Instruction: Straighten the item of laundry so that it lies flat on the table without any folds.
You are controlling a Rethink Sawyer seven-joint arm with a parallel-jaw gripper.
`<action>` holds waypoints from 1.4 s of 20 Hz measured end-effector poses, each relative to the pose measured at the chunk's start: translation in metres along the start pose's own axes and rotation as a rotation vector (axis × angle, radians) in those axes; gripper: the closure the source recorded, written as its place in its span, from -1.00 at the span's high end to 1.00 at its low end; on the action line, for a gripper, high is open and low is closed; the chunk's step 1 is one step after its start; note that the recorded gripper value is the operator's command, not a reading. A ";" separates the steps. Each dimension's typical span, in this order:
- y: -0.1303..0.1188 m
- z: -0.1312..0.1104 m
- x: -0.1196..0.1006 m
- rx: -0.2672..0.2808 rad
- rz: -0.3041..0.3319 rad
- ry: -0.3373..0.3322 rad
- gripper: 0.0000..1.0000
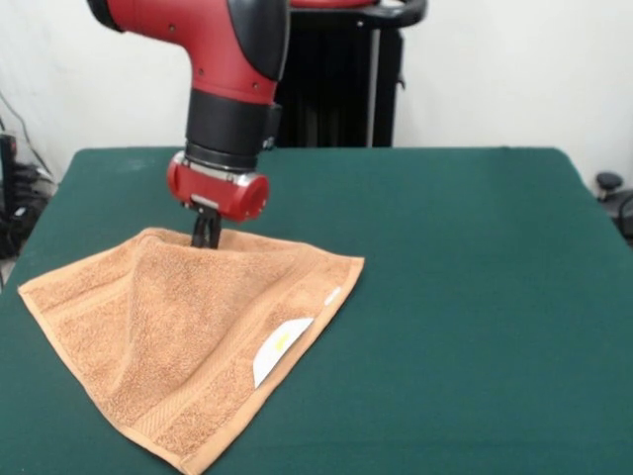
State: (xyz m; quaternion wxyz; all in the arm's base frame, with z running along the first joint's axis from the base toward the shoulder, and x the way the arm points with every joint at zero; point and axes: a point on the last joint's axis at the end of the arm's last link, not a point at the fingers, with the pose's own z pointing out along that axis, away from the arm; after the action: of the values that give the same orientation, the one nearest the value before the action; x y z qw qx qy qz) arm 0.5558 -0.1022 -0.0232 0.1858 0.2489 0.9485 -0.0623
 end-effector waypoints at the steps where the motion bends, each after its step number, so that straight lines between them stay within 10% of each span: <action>1: 0.000 0.003 0.003 0.001 -0.001 0.007 -1.00; 28: -0.002 0.016 0.012 -0.004 -0.001 0.008 -1.00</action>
State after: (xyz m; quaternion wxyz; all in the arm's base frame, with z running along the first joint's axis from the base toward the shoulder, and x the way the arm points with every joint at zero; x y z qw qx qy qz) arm 0.5508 -0.1017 -0.0420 0.1825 0.2483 0.9495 -0.0597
